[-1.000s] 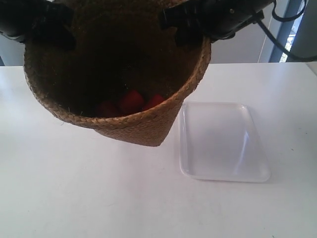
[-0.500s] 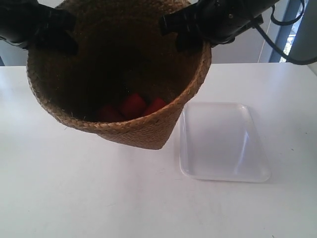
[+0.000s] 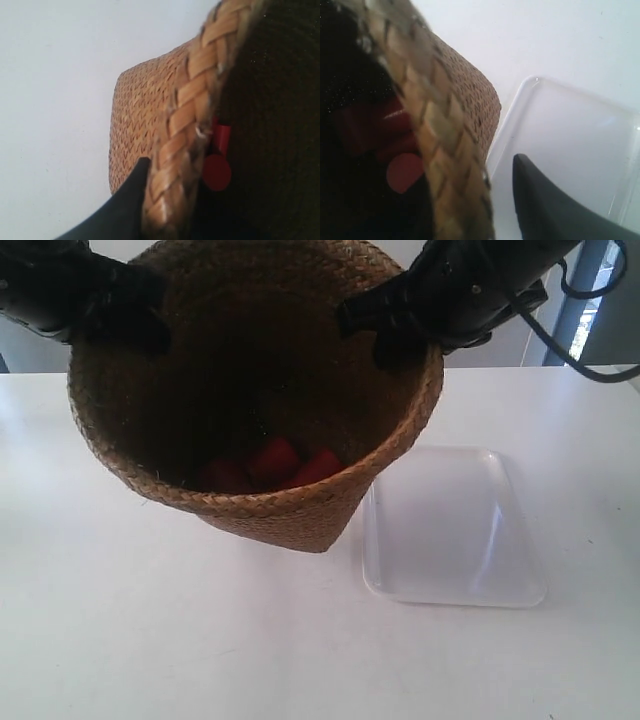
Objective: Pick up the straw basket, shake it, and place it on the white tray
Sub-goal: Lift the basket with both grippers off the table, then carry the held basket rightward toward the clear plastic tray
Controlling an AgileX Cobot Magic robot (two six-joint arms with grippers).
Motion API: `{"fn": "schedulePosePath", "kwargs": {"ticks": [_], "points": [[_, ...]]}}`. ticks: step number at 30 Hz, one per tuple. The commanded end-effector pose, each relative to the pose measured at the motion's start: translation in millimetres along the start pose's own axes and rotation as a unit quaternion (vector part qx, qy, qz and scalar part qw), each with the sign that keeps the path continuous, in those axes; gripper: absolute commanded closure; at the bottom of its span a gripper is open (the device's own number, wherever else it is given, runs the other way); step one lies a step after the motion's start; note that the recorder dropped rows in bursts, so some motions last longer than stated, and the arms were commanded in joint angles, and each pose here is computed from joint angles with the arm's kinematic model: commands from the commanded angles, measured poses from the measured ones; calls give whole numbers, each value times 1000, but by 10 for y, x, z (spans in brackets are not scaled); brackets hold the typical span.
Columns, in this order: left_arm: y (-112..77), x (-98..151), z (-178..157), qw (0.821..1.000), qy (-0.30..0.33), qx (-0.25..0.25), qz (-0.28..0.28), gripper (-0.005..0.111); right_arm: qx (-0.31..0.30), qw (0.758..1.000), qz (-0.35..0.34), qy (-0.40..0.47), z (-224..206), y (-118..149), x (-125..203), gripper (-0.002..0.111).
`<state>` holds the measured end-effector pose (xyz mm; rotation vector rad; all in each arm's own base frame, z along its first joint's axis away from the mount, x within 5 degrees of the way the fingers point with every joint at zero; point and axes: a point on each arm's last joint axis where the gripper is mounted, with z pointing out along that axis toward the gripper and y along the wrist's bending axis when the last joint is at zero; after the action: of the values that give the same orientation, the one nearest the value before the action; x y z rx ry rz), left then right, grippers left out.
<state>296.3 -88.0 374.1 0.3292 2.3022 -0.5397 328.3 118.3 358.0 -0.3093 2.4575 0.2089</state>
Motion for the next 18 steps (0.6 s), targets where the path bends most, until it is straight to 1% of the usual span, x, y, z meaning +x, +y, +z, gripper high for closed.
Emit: {"fn": "schedulePosePath", "kwargs": {"ticks": [1, 4, 7, 8, 11, 18], "points": [[-75, -73, 38, 999, -35, 9, 9, 107, 7, 1000, -6, -11, 80, -15, -21, 108], [-41, -64, 65, 999, -45, -4, 18, 107, 6, 1000, -3, -26, 94, -14, -38, 108], [15, 28, 146, 999, -48, -14, 9, 107, 9, 1000, -7, -27, 198, -30, 52, 108], [26, 40, 156, 998, -53, -17, 9, 107, 8, 999, -7, -40, 198, -32, 67, 108], [24, 2, 111, 997, -77, -24, 14, 107, 5, 998, 2, -67, 170, -33, 88, 108], [21, -1, 104, 997, -77, -23, 15, 107, 6, 998, 1, -56, 247, -37, 112, 108]]}}
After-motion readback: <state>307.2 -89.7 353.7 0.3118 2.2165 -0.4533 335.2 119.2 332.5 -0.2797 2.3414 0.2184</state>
